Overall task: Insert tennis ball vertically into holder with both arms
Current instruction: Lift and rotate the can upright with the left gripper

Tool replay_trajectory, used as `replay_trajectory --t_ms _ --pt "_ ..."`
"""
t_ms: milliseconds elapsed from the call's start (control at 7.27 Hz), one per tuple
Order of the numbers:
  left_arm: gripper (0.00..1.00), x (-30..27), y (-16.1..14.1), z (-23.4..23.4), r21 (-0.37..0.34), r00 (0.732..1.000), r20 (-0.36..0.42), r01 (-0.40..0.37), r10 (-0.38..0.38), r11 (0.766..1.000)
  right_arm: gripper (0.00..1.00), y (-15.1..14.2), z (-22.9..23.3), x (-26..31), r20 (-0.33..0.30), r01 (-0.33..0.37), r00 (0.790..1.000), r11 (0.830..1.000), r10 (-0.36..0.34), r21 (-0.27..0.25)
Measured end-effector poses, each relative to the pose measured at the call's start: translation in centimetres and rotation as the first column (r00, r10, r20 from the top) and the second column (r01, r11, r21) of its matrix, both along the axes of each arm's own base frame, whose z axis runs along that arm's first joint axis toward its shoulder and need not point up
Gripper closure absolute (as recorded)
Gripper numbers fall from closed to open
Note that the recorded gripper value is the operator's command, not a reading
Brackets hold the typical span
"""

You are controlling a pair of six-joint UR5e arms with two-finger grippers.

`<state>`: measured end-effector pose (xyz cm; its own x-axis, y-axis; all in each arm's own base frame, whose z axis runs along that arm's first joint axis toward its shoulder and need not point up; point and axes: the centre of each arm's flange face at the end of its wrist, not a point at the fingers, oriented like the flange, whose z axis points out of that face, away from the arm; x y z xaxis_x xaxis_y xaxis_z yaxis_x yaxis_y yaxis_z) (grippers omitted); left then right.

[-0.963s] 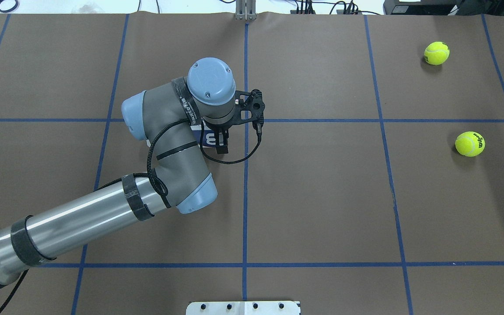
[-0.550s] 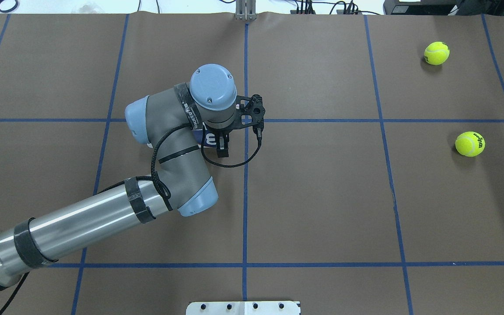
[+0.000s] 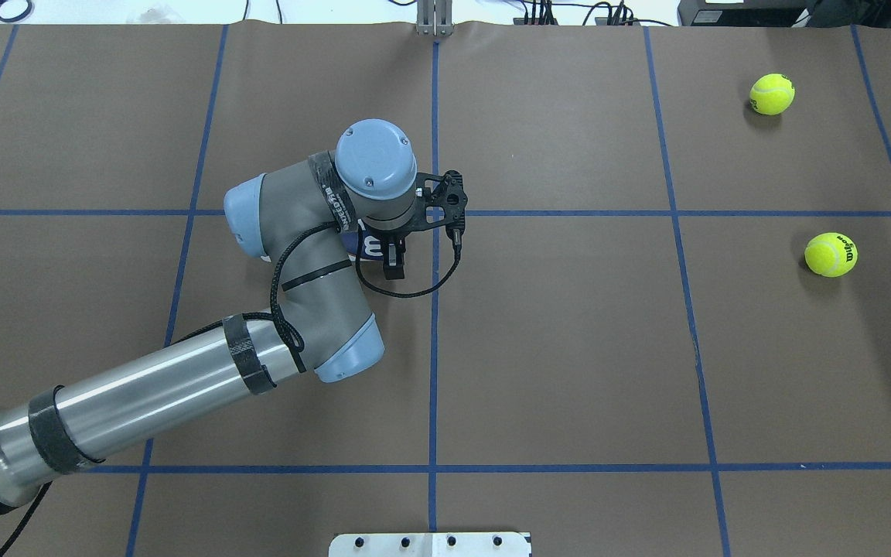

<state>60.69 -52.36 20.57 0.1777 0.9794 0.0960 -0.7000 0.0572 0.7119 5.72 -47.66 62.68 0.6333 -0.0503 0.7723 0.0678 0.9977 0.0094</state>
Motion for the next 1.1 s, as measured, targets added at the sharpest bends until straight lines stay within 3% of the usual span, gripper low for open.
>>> replay_trajectory --t_ms 275,688,826,963,1101 --pt "0.73 -0.3 -0.1 -0.4 0.005 1.0 -0.004 0.009 -0.009 1.0 0.0 -0.1 -0.1 0.0 0.0 -0.001 1.0 1.0 0.001 0.001" --pt "0.79 -4.1 -0.1 -5.6 0.02 0.989 -0.112 0.095 -0.092 0.995 0.0 -0.3 -0.5 0.0 0.0 -0.002 1.0 1.0 0.002 0.008" --pt "0.78 -6.1 0.4 -8.3 -0.007 0.97 -0.186 0.158 -0.156 0.987 0.0 -0.4 -0.7 0.0 0.0 -0.002 1.0 1.0 0.002 0.012" --pt "0.76 -8.1 1.0 -11.1 -0.042 0.93 -0.281 0.234 -0.236 0.971 0.0 -0.4 -0.8 0.0 0.001 -0.002 1.0 1.0 0.002 0.016" --pt "0.75 -9.7 1.3 -13.4 -0.077 0.858 -0.406 0.31 -0.314 0.948 0.0 -0.5 -1.0 0.0 0.001 -0.003 1.0 1.0 0.003 0.019"
